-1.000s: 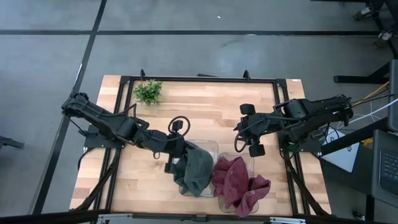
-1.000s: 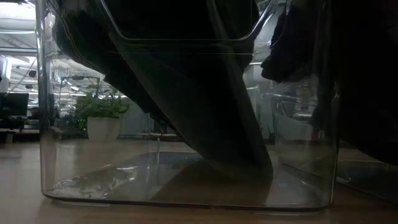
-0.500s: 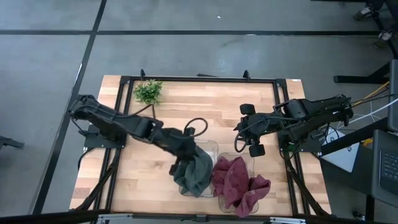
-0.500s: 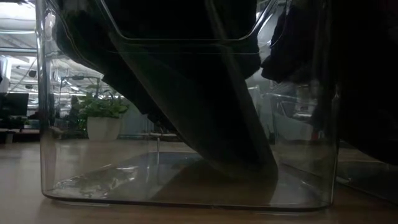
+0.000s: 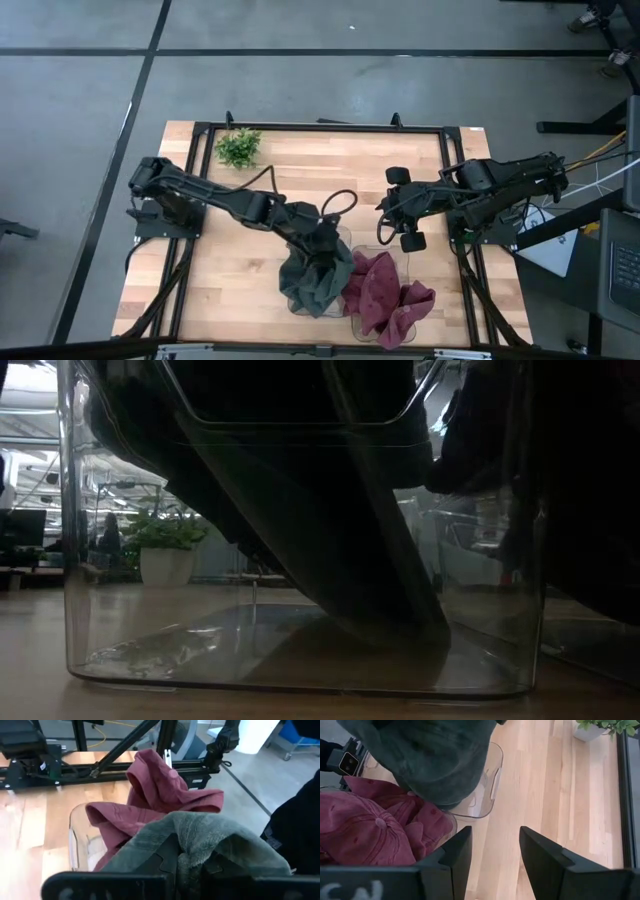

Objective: Pick & Place hat
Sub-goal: Put the gray cap into the left transparent bin, then adjust the gray caps in the left transparent bin

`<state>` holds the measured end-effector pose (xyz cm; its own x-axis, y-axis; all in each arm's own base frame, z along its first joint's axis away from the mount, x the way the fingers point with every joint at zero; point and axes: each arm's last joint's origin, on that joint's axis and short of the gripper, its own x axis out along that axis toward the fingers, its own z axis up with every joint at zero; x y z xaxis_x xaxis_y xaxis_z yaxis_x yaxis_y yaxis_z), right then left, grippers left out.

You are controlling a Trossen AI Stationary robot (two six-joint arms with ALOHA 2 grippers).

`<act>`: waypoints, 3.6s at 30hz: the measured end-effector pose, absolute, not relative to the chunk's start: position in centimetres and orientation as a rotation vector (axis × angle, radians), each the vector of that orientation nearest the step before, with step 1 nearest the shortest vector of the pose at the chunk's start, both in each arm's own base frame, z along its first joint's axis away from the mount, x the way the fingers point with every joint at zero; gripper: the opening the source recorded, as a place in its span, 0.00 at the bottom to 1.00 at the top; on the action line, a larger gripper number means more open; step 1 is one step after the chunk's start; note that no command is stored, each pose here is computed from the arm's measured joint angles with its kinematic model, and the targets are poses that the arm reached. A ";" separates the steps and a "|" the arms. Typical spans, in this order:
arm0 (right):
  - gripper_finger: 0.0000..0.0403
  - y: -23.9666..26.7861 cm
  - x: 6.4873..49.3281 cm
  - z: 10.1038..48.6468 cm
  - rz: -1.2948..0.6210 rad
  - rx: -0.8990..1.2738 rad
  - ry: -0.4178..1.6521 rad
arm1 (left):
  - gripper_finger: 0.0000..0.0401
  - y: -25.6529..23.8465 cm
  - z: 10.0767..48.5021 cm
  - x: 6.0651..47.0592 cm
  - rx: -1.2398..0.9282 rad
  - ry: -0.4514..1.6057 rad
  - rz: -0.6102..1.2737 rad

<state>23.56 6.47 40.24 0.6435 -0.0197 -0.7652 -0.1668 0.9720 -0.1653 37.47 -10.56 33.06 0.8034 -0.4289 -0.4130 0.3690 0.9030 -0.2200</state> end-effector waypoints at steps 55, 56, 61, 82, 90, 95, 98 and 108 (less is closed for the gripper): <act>0.40 6.3 23.5 40.2 0.089 -0.251 0.881 | 0.03 -14.5 27.8 39.0 -0.540 0.896 -0.196; 0.40 6.3 23.5 40.2 0.089 -0.251 0.881 | 0.03 -14.6 27.8 38.9 -0.536 0.898 -0.198; 0.40 6.3 23.5 40.2 0.089 -0.251 0.881 | 0.05 -14.5 28.3 38.4 -0.490 0.900 -0.189; 0.40 6.4 23.6 40.2 0.114 -0.239 0.880 | 0.30 -14.4 29.6 36.1 -0.405 0.967 -0.165; 0.40 6.4 23.6 40.2 0.115 -0.239 0.880 | 0.37 -13.5 31.6 33.8 -0.357 0.977 -0.078; 0.40 6.4 23.6 40.2 0.114 -0.239 0.880 | 0.33 -12.5 34.8 31.2 -0.262 0.831 0.093; 0.40 6.4 23.6 40.2 0.108 -0.227 0.880 | 0.30 -11.8 37.4 29.3 -0.180 0.664 0.232; 0.40 6.4 23.5 40.1 0.065 -0.140 0.889 | 0.24 -12.5 41.8 29.4 0.033 0.281 0.248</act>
<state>23.51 6.40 40.14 0.6292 -0.0018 -0.7772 -0.1142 0.9889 -0.0947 29.37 -12.47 41.78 0.9307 0.2463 -0.2703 -0.2372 0.9692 0.0666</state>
